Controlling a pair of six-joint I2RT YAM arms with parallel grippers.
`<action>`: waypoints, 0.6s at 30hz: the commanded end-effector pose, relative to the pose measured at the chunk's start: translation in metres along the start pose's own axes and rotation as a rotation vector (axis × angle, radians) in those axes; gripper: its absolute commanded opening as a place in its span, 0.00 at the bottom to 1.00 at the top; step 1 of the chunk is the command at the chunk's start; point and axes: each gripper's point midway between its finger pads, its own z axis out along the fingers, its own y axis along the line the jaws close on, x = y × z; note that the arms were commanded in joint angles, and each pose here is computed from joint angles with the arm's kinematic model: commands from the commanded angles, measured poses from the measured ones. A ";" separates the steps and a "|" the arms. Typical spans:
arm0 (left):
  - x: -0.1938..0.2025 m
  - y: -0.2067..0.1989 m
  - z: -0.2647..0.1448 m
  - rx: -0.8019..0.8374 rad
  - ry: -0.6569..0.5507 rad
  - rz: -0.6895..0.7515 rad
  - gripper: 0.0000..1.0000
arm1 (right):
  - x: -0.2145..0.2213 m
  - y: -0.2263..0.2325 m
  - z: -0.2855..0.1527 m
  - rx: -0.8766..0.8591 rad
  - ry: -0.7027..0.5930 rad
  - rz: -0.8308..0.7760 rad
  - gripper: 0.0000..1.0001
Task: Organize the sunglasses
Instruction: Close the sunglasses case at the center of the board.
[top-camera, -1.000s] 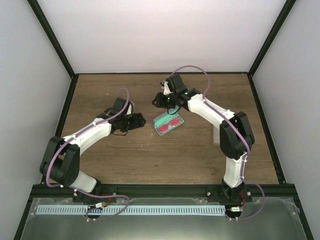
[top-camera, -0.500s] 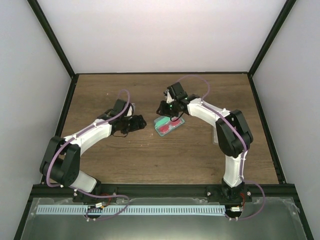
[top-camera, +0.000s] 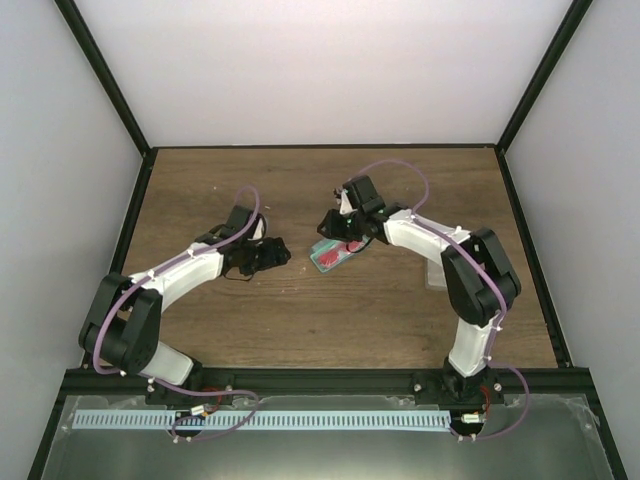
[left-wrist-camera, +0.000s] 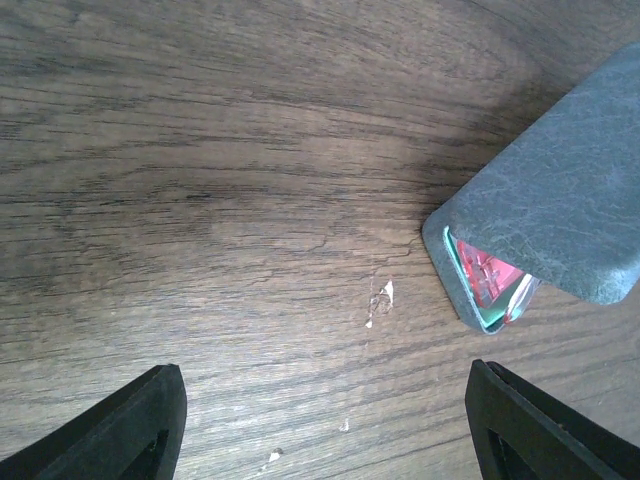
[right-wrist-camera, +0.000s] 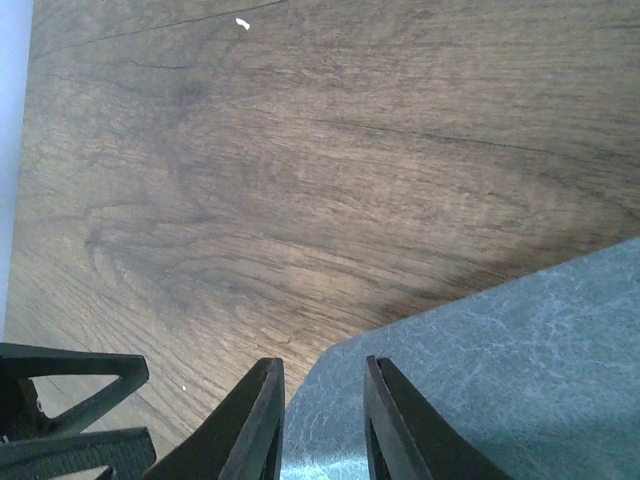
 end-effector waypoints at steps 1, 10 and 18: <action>-0.001 -0.002 -0.004 0.011 -0.027 -0.006 0.79 | 0.045 -0.038 0.006 0.100 0.122 0.069 0.24; 0.002 0.000 -0.002 0.012 -0.020 -0.016 0.79 | 0.057 -0.044 0.005 0.105 0.134 0.079 0.25; -0.002 -0.001 -0.006 0.010 -0.035 -0.008 0.79 | 0.052 -0.039 0.003 0.089 0.124 0.076 0.25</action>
